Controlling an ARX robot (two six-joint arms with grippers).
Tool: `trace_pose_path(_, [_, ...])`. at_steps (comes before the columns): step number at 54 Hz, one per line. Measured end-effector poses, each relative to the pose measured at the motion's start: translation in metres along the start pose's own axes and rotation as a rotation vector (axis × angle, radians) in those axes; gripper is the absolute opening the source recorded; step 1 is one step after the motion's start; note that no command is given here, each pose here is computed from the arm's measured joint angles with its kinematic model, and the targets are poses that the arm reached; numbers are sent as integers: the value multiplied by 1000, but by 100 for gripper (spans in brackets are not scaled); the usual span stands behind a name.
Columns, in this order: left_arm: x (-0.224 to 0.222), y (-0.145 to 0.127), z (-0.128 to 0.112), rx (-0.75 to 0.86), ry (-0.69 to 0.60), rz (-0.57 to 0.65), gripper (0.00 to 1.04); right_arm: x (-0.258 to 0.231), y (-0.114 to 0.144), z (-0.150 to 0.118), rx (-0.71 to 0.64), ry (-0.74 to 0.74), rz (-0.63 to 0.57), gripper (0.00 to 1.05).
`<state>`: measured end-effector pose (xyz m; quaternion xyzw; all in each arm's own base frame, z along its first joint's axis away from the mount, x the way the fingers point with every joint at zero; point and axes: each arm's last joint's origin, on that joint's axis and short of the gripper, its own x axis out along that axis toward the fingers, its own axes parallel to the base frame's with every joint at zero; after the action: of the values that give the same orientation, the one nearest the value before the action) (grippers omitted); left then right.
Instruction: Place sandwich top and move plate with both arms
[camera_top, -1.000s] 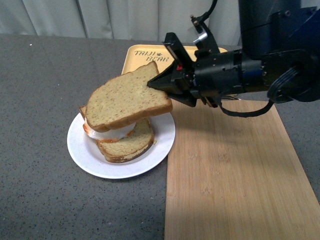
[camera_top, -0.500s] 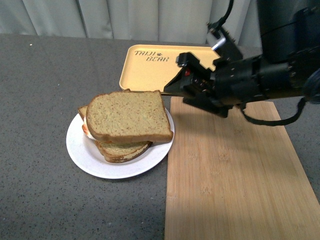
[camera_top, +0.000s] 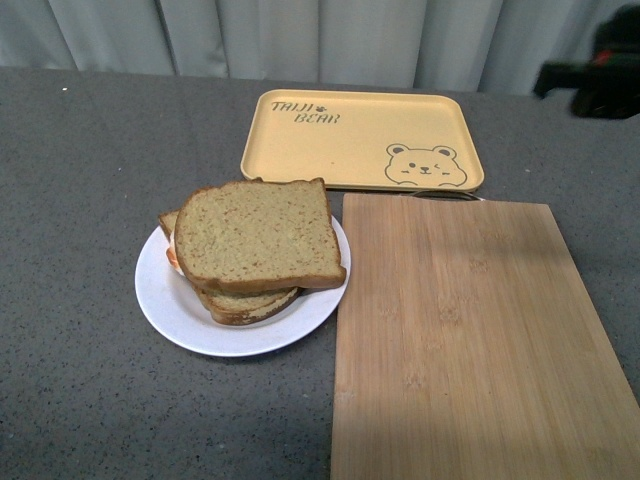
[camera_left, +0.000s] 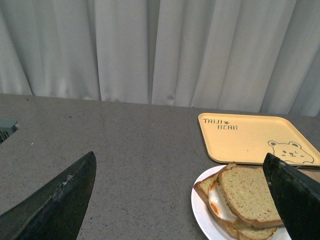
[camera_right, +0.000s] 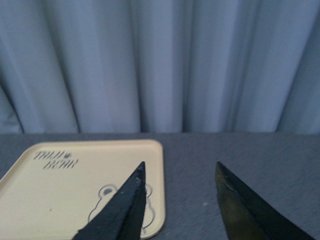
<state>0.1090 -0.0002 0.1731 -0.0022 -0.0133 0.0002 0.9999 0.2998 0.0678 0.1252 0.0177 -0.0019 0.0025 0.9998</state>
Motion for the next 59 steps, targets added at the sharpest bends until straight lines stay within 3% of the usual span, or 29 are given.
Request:
trace_pose_path(12, [0,0,0,0,1,-3,98,-48,-28,8,-35,28,-7,0])
trace_pose_path(45, [0,0,0,0,1,-3,98,-133,-65,40,-33,19,-6,1])
trace_pose_path(59, [0,0,0,0,1,-3,98,-150,-65,39,-33,21,-5,1])
